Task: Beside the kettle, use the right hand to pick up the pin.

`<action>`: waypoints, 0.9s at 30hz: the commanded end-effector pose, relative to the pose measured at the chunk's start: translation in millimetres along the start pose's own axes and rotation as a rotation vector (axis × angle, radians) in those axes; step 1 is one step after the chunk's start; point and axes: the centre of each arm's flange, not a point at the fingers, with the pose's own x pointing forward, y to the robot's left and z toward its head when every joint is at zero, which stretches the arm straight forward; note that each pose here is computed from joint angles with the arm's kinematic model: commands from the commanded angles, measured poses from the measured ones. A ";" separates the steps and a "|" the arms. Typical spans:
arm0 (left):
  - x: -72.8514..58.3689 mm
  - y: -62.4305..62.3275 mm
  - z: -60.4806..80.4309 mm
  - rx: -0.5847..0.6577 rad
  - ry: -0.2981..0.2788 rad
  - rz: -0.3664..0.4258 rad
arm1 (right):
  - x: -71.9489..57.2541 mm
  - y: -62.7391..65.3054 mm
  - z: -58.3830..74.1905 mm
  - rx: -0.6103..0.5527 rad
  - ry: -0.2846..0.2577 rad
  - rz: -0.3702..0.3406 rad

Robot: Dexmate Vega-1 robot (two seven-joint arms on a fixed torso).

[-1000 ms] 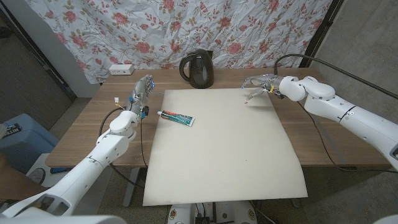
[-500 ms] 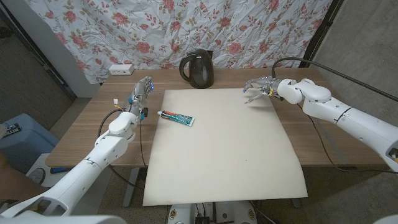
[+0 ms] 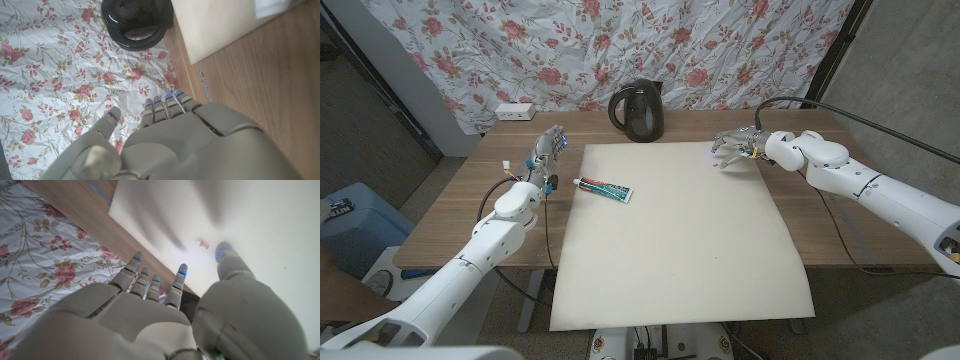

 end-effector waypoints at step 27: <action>-8.4 -2.9 -9.9 -0.009 0.030 0.011 | 10.4 13.1 0.4 -0.047 -0.053 -0.034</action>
